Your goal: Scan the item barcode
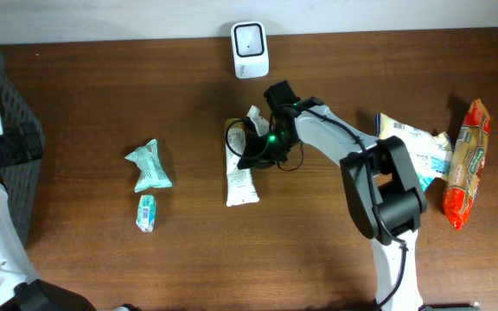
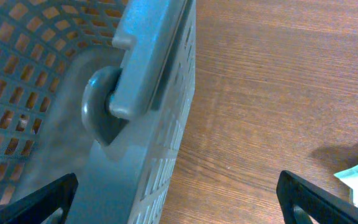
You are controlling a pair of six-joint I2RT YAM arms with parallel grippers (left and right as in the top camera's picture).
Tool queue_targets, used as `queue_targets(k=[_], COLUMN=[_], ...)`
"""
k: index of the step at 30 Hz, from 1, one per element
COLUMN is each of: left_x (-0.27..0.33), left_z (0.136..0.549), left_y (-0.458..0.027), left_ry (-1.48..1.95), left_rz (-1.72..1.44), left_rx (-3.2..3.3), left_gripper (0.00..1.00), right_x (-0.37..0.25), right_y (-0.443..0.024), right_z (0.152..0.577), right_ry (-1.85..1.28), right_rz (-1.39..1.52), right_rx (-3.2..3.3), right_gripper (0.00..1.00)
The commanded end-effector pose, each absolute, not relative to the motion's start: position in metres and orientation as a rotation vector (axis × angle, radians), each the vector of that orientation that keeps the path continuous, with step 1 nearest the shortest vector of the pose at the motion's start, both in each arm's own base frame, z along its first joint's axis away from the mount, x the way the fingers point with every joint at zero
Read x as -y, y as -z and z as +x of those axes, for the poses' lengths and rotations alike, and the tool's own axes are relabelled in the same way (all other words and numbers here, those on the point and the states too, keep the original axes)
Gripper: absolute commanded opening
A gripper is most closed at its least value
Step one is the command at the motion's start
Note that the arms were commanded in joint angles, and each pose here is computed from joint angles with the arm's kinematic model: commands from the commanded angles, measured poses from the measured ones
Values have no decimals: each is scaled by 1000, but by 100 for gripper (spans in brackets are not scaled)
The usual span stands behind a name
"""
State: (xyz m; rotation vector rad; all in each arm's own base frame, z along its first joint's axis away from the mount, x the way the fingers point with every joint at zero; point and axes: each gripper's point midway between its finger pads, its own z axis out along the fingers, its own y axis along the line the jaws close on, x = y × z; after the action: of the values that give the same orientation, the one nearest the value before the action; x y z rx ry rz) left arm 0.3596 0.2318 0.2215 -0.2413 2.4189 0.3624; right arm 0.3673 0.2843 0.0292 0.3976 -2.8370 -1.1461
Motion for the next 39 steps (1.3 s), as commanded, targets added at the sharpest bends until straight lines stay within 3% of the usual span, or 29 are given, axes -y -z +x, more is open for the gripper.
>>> queue_targets(k=[1,7,12,18,21,25,29,31,33,36,39], left_x=[-232,-232,-232,-232,-232,-232,-232,-232,-232,-232,-232], left_z=[361,361,361,361,361,361,361,361,361,361,361], left_y=[-221,-221,-221,-221,-221,-221,-221,-221,-221,-221,-221], left_ry=[-349,-350,-350,-349,-350,-350,-350,-350,-350,-350,-350], left_rz=[-242,-243,-242,-242,-243,-243,-243,-243,-243,-243,-243], left_rx=[-2417,-2417,-2417,-2417,-2417,-2417,-2417,-2417,-2417,-2417,-2417], left_gripper=[99,99,99,99,99,99,99,99,99,99,99], right_x=[-285,-271,-263,-233,-222,-200,-207,-207,-199,-186,-182], right_y=[-148,-287,-300,-285,-291,-287,-277,-261,-217,-156,-132], right_z=[371,339,338,411,446,509,551,568,589,600,604], right_ry=[1387,1606,1547,499,-4,-1029,-1652,-1880,-2018,-1969,-1938], right_rz=[723,1034,1054,856,924,974,1153,1250,1338,1369,1396], right_rx=[2961,3117,3218,3917,4083,4083,3922,3797,3626,3516,3484], right_gripper=[4,4,4,4,4,4,4,4,4,4,4])
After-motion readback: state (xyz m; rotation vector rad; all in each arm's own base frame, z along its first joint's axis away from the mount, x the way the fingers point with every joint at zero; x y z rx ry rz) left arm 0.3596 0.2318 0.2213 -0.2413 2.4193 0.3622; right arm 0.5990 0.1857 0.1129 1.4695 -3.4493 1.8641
